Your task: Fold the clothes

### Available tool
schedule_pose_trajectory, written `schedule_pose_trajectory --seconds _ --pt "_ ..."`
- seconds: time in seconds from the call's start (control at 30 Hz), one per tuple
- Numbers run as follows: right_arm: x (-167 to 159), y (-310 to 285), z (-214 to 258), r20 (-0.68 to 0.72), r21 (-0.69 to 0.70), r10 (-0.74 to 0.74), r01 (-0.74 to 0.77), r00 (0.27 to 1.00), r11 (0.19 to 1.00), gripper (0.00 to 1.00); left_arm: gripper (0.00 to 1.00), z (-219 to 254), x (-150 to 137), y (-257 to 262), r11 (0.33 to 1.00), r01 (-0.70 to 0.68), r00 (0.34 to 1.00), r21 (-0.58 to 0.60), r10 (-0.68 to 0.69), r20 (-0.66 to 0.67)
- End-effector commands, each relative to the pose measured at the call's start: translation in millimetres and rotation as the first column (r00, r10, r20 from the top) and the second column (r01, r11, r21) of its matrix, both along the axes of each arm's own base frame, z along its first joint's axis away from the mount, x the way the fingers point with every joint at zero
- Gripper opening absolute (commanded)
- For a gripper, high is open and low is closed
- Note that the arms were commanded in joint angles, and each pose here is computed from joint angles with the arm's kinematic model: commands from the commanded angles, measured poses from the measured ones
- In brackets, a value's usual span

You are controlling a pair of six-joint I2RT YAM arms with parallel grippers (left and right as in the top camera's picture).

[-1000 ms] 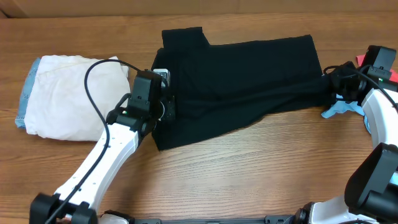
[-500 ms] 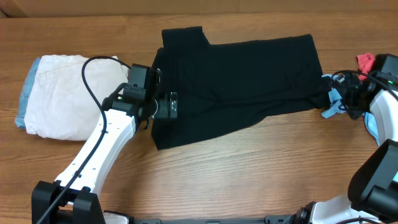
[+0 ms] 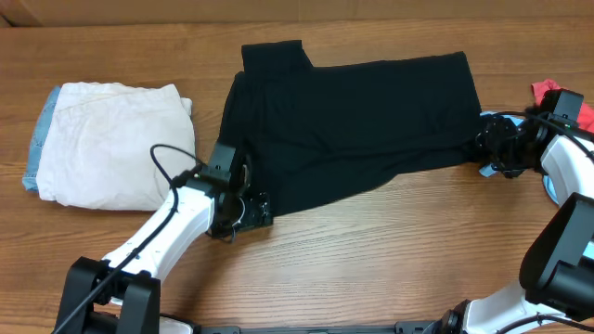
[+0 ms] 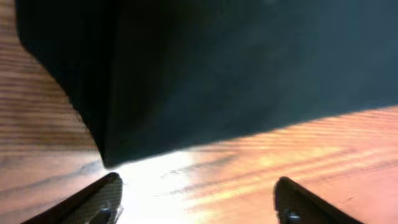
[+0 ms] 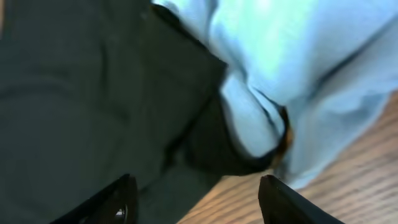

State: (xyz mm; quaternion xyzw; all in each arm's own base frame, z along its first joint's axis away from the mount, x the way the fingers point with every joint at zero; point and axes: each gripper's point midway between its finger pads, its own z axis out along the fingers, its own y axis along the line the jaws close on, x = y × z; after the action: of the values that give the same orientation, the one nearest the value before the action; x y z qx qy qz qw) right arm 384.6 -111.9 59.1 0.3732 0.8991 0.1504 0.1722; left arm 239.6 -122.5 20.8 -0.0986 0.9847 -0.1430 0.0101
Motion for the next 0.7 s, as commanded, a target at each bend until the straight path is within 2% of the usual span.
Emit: schedule_pose_trajectory --seconds 0.0,0.1,0.13,0.17,0.2,0.27,0.33,0.4,0.53,0.67 --pt "2 5 4 0.027 0.018 0.039 -0.040 0.999 0.999 0.66 0.72 -15 0 13 0.984 -0.169 0.986 0.054 0.169 0.000" --pt "4 9 6 0.045 0.032 0.063 -0.065 0.997 0.997 0.67 0.48 -18 7 27 0.953 -0.276 0.961 0.122 0.274 0.037" --pt "4 9 6 0.046 0.033 0.065 -0.067 0.997 0.997 0.67 0.33 -18 8 30 0.950 -0.283 0.959 0.134 0.279 0.049" --pt "4 9 5 0.043 0.034 0.065 -0.066 0.997 0.997 0.67 0.07 -19 7 32 0.948 -0.284 0.959 0.147 0.279 0.049" --pt "3 10 5 0.040 0.035 0.065 -0.066 0.997 0.997 0.67 0.04 -19 4 34 0.946 -0.283 0.959 0.159 0.280 0.038" --pt "2 10 5 0.037 0.037 0.065 -0.066 0.997 0.997 0.67 0.04 -21 -12 47 0.933 -0.286 0.955 0.219 0.296 -0.014" --pt "2 10 5 0.035 0.038 0.064 -0.065 0.997 0.997 0.67 0.04 -21 -34 72 0.893 -0.320 0.929 0.318 0.361 -0.081" --pt "3 10 5 0.040 0.035 0.064 -0.066 0.997 0.997 0.66 0.04 -18 -43 96 0.855 -0.373 0.893 0.359 0.437 -0.112" --pt "15 5 10 0.093 0.007 0.066 -0.067 0.993 0.998 0.64 0.04 -12 -30 114 0.850 -0.436 0.874 0.295 0.478 -0.087" --pt "34 -2 15 0.168 -0.030 0.072 -0.067 0.983 0.997 0.48 0.04 -9 -12 112 0.885 -0.419 0.898 0.201 0.437 -0.054"
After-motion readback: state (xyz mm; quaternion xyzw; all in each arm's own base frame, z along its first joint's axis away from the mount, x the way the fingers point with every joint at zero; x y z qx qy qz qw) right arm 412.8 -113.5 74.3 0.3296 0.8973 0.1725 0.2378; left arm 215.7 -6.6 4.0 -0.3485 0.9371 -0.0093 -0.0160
